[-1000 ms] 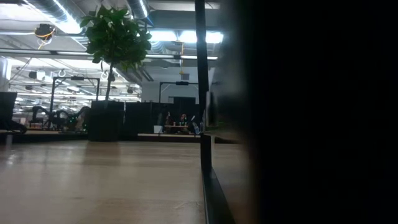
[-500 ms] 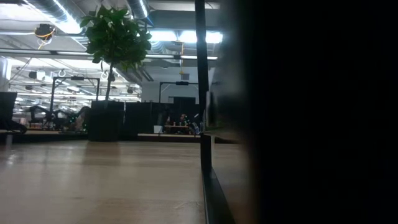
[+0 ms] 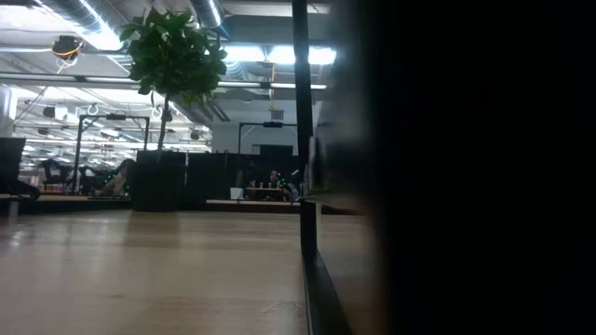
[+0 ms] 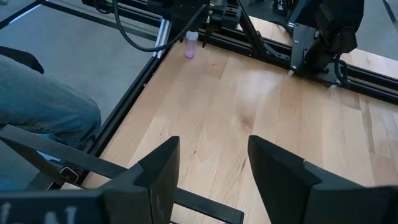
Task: Pick and place medicine bottles onto shelf by color
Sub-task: Put the pink pill bottle on the shelf aligned with the other pink pill bottles
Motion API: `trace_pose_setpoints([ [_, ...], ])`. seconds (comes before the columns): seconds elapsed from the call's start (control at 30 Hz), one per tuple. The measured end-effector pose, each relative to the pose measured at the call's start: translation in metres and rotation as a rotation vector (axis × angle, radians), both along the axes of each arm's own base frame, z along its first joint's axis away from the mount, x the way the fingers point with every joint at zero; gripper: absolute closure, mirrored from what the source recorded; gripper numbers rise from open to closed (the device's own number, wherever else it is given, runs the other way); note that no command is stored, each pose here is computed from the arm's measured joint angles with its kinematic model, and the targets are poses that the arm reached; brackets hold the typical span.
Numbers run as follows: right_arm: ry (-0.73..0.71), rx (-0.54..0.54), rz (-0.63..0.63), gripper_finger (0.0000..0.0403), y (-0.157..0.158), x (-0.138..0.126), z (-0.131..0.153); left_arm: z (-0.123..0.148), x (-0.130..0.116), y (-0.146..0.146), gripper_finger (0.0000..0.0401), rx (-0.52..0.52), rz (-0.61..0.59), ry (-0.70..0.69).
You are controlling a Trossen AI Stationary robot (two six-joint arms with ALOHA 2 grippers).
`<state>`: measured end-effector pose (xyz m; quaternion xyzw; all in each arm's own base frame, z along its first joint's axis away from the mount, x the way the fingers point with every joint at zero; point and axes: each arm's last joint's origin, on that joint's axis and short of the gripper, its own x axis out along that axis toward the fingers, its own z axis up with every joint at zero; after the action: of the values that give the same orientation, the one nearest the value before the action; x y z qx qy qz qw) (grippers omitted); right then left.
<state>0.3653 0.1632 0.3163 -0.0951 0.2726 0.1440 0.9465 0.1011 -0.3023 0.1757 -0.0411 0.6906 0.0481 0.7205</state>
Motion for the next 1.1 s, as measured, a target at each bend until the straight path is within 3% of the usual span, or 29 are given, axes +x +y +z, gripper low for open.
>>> trace_pose_setpoints([
  [0.37,0.000,0.000,0.000,0.0210,0.0000,0.0000,-0.0001,0.0001,0.0025,0.0004,0.0167,0.013,0.003,-0.054],
  [0.93,0.005,-0.002,0.000,0.0210,-0.0001,-0.0002,-0.0004,0.0000,0.0013,-0.0001,0.0297,0.002,0.002,-0.024],
  [1.1,0.009,0.016,-0.013,0.0210,-0.0001,-0.0001,-0.0005,0.0000,0.0080,0.0022,0.0312,0.000,0.030,-0.020],
])
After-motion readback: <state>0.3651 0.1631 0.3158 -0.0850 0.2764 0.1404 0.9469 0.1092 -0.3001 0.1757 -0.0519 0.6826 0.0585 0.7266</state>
